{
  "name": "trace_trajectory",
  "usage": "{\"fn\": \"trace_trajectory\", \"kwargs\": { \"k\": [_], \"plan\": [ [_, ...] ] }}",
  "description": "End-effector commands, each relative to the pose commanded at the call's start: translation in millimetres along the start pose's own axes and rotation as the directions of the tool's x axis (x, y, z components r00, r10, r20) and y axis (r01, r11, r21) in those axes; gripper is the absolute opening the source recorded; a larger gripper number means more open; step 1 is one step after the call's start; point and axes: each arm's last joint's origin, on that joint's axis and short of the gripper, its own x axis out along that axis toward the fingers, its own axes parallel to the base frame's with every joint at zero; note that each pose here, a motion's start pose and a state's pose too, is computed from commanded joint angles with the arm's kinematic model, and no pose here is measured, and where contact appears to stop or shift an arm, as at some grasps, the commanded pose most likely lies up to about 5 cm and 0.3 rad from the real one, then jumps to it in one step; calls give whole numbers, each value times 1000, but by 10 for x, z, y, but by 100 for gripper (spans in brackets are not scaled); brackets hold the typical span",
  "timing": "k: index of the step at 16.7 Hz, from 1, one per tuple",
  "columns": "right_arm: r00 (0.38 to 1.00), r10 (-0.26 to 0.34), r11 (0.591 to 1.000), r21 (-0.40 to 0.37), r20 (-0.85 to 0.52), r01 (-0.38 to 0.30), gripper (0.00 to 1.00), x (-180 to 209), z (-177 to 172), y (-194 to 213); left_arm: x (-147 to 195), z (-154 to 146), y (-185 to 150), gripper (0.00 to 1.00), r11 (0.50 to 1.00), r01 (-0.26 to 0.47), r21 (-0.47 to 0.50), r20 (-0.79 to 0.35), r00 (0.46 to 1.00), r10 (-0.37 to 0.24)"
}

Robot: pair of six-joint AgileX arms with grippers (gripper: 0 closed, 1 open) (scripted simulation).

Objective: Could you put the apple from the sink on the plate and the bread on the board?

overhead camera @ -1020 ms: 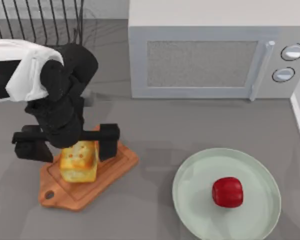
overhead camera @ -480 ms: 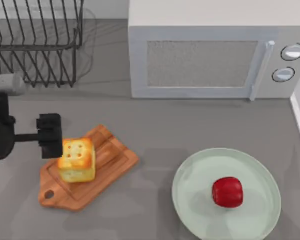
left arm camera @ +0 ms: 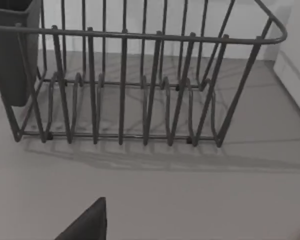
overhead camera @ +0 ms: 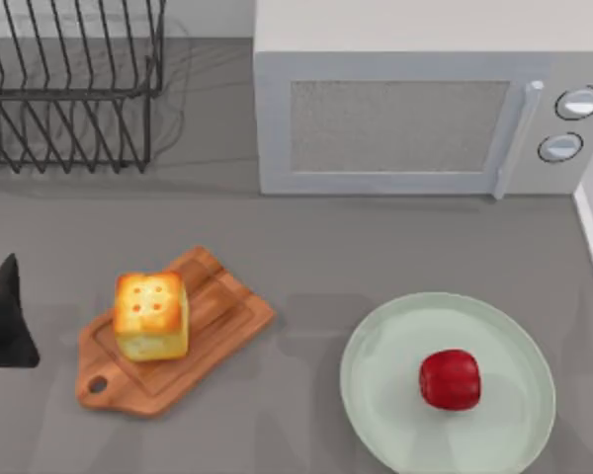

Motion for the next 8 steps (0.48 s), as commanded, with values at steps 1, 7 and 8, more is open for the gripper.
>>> {"fn": "trace_trajectory", "kwargs": {
  "k": [1, 7, 8],
  "plan": [
    [1000, 0, 1000, 0, 0, 0, 100, 0, 0, 0, -17, -67, 26, 100, 1000, -17, 15, 59, 998, 16],
    [1000, 0, 1000, 0, 0, 0, 100, 0, 0, 0, -29, -241, 98, 100, 995, -79, 57, 224, 972, 64],
    [1000, 0, 1000, 0, 0, 0, 100, 0, 0, 0, -29, -241, 98, 100, 995, -79, 57, 224, 972, 64]
  ]
}}
